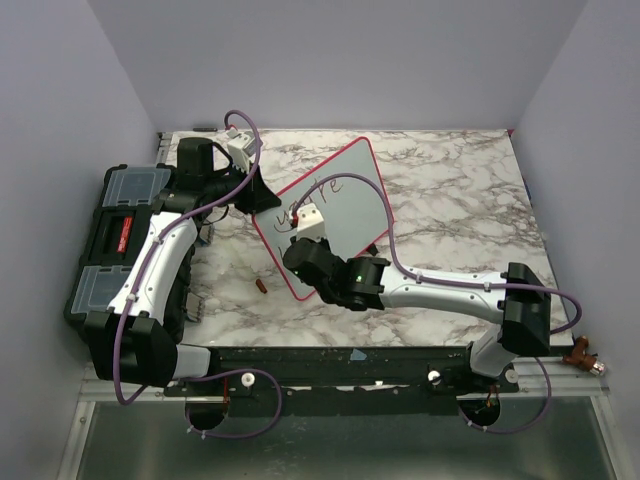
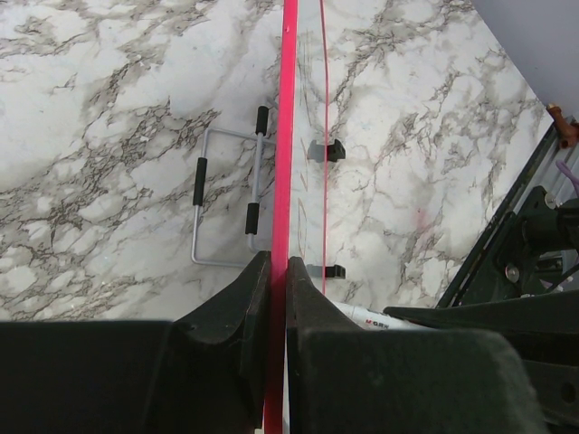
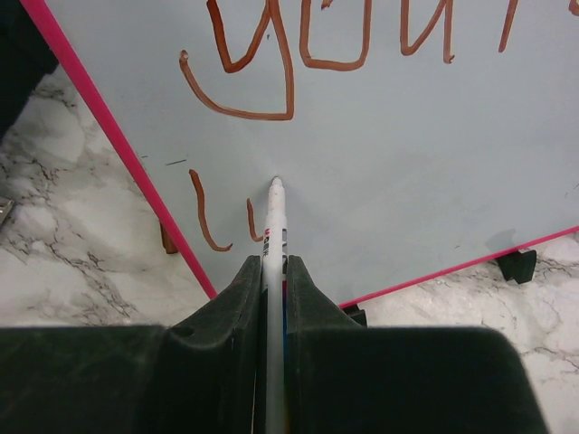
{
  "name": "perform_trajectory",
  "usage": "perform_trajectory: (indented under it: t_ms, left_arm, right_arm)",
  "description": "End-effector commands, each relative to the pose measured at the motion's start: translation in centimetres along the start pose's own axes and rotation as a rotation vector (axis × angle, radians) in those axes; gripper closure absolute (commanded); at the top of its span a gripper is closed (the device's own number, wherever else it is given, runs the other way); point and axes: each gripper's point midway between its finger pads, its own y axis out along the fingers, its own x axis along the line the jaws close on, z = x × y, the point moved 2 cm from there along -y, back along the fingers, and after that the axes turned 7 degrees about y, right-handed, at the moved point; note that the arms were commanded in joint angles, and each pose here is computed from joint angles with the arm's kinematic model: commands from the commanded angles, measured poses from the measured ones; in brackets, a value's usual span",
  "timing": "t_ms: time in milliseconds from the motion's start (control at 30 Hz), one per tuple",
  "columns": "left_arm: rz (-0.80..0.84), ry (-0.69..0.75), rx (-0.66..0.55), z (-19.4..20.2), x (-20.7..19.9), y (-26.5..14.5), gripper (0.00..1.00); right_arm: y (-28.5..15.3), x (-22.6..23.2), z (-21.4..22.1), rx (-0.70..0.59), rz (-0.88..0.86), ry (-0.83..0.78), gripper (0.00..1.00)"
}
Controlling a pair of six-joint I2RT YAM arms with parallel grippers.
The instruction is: Write a sentence on the whiteboard
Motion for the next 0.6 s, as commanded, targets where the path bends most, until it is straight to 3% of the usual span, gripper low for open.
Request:
perform_trajectory:
  t_ms: [0,567]
  left_arm:
    - [-0.051,0.1,-0.074,-2.0,0.2,-0.9,1.0]
    - [-0.055,0.108,-0.077,-2.1,0.1,-1.1,1.0]
  right_arm:
    - [0.4,0.7,-0.6,-0.006,-0.018,-0.014,0.99]
    - [0.0,1.3,1.7,0.07,-0.101,-0.009,0.99]
